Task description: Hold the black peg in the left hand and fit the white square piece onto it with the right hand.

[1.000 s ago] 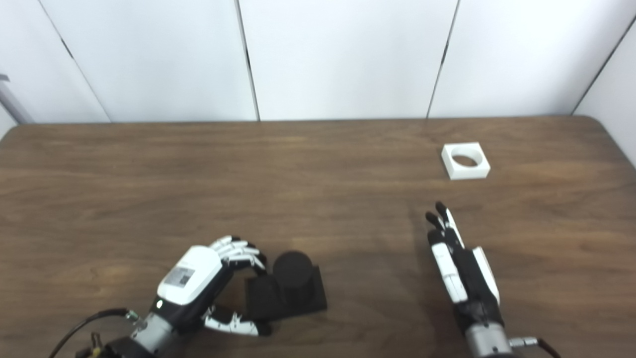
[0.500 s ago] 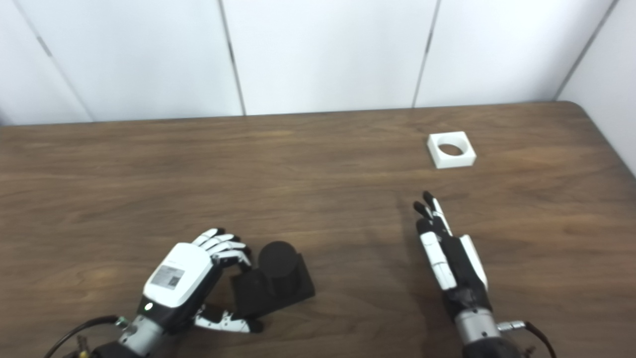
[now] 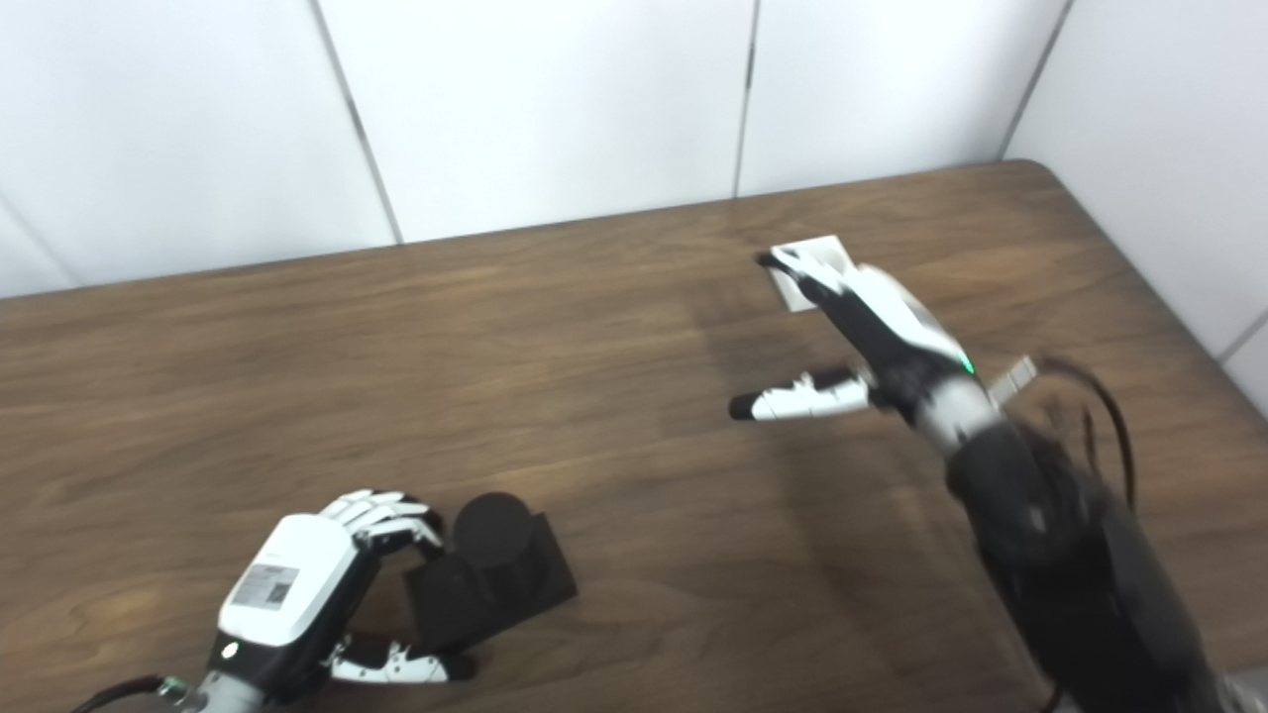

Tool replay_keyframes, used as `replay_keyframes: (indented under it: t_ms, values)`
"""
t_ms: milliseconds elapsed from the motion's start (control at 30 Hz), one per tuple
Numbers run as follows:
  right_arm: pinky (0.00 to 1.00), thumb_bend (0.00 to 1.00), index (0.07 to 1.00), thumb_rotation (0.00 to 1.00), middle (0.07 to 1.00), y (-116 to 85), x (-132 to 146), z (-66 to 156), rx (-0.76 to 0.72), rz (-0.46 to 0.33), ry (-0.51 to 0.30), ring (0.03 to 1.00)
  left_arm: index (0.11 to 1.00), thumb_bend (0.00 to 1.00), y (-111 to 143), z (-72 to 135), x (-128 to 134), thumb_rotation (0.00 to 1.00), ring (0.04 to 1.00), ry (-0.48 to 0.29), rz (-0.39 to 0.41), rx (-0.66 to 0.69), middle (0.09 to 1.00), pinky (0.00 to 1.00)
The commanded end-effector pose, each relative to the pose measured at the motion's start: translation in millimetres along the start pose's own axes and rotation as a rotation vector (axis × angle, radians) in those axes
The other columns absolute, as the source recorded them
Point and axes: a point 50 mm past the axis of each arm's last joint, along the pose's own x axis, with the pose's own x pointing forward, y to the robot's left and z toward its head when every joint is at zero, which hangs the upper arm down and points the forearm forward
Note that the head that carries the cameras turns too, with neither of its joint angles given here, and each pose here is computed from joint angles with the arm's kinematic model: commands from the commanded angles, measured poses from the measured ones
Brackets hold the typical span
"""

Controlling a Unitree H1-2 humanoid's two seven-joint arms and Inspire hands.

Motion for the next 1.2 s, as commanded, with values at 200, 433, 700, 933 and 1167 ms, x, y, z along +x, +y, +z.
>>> replay_keyframes:
  t_ms: [200, 433, 700, 933, 1167]
  values:
    - [0.99, 0.91, 0.872, 0.21, 0.989, -47.3, 48.1, -6.5, -0.237, -0.007, 0.075, 1.0, 0.486, 0.52, -13.2, -14.3, -11.8, 0.05, 0.821, 0.046, -0.12, 0.02, 0.754, 0.86]
    - [1.0, 0.93, 0.877, 0.23, 1.0, -59.9, 81.3, -13.4, -0.355, 0.024, 0.109, 1.0, 0.485, 0.52, -12.1, -17.1, -14.3, 0.05, 0.837, 0.046, -0.127, 0.029, 0.766, 0.88]
    - [1.0, 0.96, 0.872, 0.26, 0.986, -75.8, 121.6, -23.1, -0.475, 0.051, 0.151, 1.0, 0.486, 0.52, -12.0, -16.1, -15.2, 0.05, 0.836, 0.052, -0.127, 0.029, 0.763, 0.88]
    - [1.0, 0.96, 0.854, 0.24, 0.965, -77.8, 147.0, -26.9, -0.533, 0.061, 0.16, 1.0, 0.485, 0.52, -12.5, -15.1, -15.0, 0.05, 0.831, 0.05, -0.121, 0.031, 0.759, 0.87]
    - [0.99, 0.94, 0.857, 0.23, 0.965, -77.3, 166.5, -29.6, -0.564, 0.074, 0.213, 1.0, 0.486, 0.52, -13.6, -14.7, -15.5, 0.05, 0.827, 0.049, -0.119, 0.03, 0.757, 0.87]
